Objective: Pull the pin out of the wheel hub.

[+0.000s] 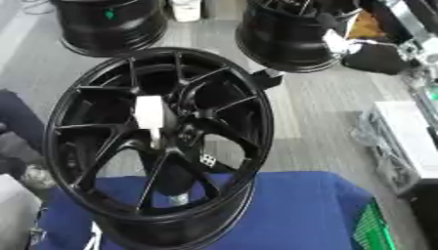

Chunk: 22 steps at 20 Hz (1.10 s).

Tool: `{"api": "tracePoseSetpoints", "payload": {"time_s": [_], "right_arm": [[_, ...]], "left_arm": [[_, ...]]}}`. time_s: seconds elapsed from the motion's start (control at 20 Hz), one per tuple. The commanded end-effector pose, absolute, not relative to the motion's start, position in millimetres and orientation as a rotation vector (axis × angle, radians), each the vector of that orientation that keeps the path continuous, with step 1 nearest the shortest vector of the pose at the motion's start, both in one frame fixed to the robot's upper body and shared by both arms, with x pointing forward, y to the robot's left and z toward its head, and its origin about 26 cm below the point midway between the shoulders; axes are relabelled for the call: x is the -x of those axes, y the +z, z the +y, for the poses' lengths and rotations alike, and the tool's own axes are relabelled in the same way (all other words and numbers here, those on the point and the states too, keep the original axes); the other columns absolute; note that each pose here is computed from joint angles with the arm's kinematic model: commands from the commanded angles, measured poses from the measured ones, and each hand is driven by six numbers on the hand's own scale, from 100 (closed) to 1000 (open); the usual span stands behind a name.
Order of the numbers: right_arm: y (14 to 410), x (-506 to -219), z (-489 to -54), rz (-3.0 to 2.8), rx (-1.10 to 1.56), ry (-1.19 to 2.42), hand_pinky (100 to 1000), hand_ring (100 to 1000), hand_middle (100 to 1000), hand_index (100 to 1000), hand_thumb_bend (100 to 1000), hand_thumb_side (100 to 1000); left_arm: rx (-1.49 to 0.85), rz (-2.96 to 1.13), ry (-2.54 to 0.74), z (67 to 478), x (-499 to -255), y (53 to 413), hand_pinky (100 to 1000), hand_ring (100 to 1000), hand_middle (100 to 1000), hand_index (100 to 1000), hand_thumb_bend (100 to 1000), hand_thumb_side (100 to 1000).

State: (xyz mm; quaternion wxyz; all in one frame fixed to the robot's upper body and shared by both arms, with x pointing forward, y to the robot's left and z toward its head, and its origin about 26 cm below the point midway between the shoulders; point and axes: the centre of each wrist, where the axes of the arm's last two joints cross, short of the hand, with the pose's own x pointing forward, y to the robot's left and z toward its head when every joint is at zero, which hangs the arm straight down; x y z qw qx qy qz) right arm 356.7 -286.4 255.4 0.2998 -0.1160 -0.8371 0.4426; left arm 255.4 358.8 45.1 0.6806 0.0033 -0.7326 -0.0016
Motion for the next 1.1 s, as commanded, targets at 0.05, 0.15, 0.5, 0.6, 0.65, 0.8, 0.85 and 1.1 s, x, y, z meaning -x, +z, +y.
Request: {"api": "tracePoseSetpoints", "payload": {"time_s": [0.05,0.15,0.5,0.6,0.65,0.8,0.85,1.1], "right_arm": [[276,-363,-269,-2.150,0.227,1.413,796,731,731,850,100,217],[280,-372,-251,-2.086,0.152,1.545,828,769,769,866,100,199],[272,-409,-193,-1.728,-0.036,1.986,887,858,852,910,100,241],[266,-419,-184,-1.654,-0.032,2.047,892,864,857,917,100,326],[262,-424,-179,-1.626,-0.025,2.066,895,867,862,922,100,394],[252,-435,-169,-1.586,-0.006,2.096,894,867,862,927,100,468],[250,-438,-166,-1.582,-0.002,2.099,893,867,862,927,100,466],[244,-447,-153,-1.570,0.035,2.135,893,861,861,934,100,492]], "left_arm": [[-0.027,-1.657,-0.045,363,-256,53,678,606,601,682,556,627],[-0.026,-1.655,-0.049,363,-256,53,678,606,601,682,555,627],[-0.023,-1.651,-0.053,363,-256,51,678,606,601,682,554,627],[-0.020,-1.650,-0.054,362,-256,51,678,606,600,682,554,628],[-0.018,-1.650,-0.055,362,-256,51,678,606,600,682,553,628],[-0.012,-1.648,-0.058,361,-257,50,678,606,600,681,553,628],[-0.010,-1.647,-0.059,361,-257,50,678,606,600,681,553,628],[-0.001,-1.649,-0.064,359,-258,50,678,606,600,681,553,628]]}}
